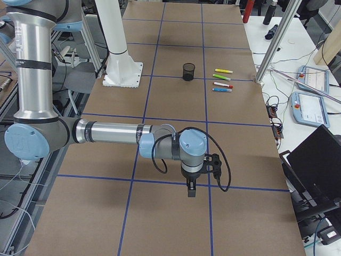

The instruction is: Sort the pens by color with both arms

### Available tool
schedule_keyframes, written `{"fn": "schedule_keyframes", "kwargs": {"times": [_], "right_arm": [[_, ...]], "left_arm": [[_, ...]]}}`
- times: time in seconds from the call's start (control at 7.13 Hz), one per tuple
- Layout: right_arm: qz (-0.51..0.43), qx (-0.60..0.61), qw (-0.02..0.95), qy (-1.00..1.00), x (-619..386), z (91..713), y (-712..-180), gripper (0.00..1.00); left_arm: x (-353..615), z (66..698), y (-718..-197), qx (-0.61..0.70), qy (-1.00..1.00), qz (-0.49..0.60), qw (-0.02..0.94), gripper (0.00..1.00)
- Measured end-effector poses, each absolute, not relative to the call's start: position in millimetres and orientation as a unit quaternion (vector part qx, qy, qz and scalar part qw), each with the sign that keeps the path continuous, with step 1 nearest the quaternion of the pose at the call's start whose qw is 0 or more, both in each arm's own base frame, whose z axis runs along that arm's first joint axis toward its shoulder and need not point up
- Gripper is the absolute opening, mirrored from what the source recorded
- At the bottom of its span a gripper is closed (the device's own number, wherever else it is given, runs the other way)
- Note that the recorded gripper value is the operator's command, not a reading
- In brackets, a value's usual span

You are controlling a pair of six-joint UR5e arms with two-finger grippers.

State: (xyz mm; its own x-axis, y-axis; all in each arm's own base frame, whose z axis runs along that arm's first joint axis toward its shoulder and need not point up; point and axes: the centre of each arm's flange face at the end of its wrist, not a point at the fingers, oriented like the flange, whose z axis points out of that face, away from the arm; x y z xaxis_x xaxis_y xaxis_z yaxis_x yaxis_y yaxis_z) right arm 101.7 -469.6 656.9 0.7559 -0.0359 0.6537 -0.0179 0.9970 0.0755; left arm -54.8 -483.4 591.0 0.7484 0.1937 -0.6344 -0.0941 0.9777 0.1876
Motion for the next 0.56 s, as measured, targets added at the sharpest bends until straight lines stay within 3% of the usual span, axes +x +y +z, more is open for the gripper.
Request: {"fn": "schedule_keyframes", "kwargs": {"times": [0.56], "right_arm": [[-0.008,0.044,0.937,-0.347,102.0,653.7,-469.8,1.00]], "left_arm": [[-54.5,590.7,-481.1,0.072,0.347,0.078,0.932,1.00]]}}
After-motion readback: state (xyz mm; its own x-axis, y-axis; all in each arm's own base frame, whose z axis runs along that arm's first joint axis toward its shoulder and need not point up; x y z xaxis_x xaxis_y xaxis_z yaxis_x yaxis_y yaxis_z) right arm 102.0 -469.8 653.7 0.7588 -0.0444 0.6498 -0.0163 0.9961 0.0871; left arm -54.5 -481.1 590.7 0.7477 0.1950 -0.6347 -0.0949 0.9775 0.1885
